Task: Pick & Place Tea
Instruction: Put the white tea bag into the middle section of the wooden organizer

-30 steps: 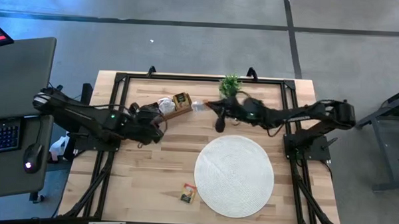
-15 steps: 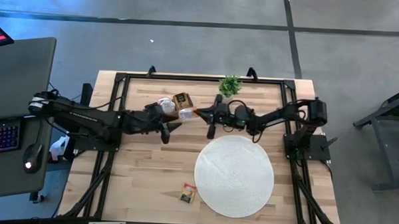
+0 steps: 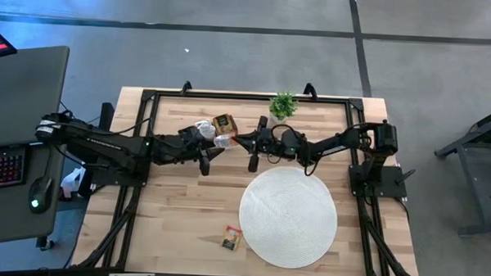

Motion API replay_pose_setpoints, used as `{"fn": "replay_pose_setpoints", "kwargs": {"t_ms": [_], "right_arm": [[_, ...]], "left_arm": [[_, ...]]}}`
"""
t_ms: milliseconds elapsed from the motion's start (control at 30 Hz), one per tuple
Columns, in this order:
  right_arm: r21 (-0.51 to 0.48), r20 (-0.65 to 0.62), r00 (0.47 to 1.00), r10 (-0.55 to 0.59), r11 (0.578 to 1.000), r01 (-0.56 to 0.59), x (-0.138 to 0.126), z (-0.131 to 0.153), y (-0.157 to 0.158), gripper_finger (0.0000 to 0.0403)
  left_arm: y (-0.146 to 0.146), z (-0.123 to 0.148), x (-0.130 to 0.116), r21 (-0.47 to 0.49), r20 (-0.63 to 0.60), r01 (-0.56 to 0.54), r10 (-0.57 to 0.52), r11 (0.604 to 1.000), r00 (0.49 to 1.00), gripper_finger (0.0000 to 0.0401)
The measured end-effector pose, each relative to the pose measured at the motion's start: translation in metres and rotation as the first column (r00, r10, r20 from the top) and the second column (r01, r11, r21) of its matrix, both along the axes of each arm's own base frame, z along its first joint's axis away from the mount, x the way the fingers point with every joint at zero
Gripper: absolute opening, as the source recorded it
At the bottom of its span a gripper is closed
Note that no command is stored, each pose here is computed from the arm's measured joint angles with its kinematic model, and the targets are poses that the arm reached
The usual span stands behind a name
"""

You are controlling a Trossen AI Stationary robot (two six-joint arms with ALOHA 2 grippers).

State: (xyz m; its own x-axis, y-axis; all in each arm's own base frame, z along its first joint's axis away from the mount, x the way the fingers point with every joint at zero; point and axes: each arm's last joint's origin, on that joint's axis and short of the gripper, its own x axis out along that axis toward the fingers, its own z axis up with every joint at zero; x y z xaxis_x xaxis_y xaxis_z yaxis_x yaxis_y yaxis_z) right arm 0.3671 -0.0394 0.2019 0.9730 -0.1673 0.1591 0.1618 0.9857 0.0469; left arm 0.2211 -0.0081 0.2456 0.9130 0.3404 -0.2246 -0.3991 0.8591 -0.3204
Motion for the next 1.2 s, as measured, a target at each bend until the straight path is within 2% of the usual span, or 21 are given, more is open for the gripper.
{"fn": "replay_pose_setpoints", "kwargs": {"t_ms": [133,300,400,533,633,700,767,867,1000,1100,1167,1200], "right_arm": [[-0.023,-0.022,1.000,0.000,1.000,-0.001,0.000,-0.002,0.000,0.0008],[-0.041,-0.039,0.999,-0.003,0.999,0.002,0.000,-0.003,0.000,0.0029],[-0.038,-0.072,0.997,-0.003,0.999,0.001,0.001,-0.006,0.000,0.0046],[-0.026,-0.189,0.982,-0.001,1.000,-0.004,0.001,-0.016,0.000,0.0066],[-0.005,-0.301,0.953,0.029,0.999,-0.032,-0.003,-0.020,0.001,0.0076],[0.019,-0.377,0.923,0.078,0.997,-0.076,-0.007,-0.021,0.003,0.0079],[0.060,-0.443,0.887,0.126,0.992,-0.110,-0.012,-0.021,0.005,0.0079],[0.109,-0.481,0.862,0.156,0.987,-0.118,-0.016,-0.019,0.008,0.0075],[0.112,-0.473,0.865,0.165,0.986,-0.127,-0.017,-0.016,0.008,0.0072],[0.112,-0.486,0.858,0.165,0.986,-0.126,-0.017,-0.017,0.008,0.0072],[0.120,-0.496,0.852,0.168,0.985,-0.124,-0.018,-0.019,0.008,0.0071],[0.124,-0.507,0.845,0.170,0.985,-0.123,-0.018,-0.020,0.008,0.0071]], "left_arm": [[0.000,0.000,0.000,0.001,-0.001,-0.001,0.001,1.000,1.000,0.0084],[0.000,-0.001,0.000,0.006,-0.009,0.000,0.000,1.000,1.000,0.0012],[0.000,-0.002,0.000,0.021,-0.026,0.004,-0.003,1.000,1.000,0.0009],[0.001,-0.006,-0.004,0.029,-0.094,0.001,0.002,1.000,0.996,0.0008],[0.003,0.002,-0.013,0.068,-0.175,-0.064,0.075,0.996,0.982,0.0003],[0.006,0.012,-0.019,0.108,-0.265,-0.106,0.132,0.988,0.955,0.0004],[0.013,0.023,-0.025,0.107,-0.374,-0.115,0.148,0.987,0.916,0.0002],[0.030,0.042,-0.028,0.032,-0.481,-0.155,0.151,0.987,0.864,0.0001],[0.060,0.048,-0.021,-0.049,-0.617,-0.235,0.156,0.971,0.771,0.0001],[0.083,0.045,-0.011,-0.108,-0.683,-0.199,0.073,0.974,0.727,0.0001],[0.095,0.034,-0.007,-0.129,-0.758,-0.171,0.014,0.977,0.652,0.0001],[0.101,0.029,-0.003,-0.139,-0.774,-0.167,-0.002,0.976,0.633,0.0000]]}}
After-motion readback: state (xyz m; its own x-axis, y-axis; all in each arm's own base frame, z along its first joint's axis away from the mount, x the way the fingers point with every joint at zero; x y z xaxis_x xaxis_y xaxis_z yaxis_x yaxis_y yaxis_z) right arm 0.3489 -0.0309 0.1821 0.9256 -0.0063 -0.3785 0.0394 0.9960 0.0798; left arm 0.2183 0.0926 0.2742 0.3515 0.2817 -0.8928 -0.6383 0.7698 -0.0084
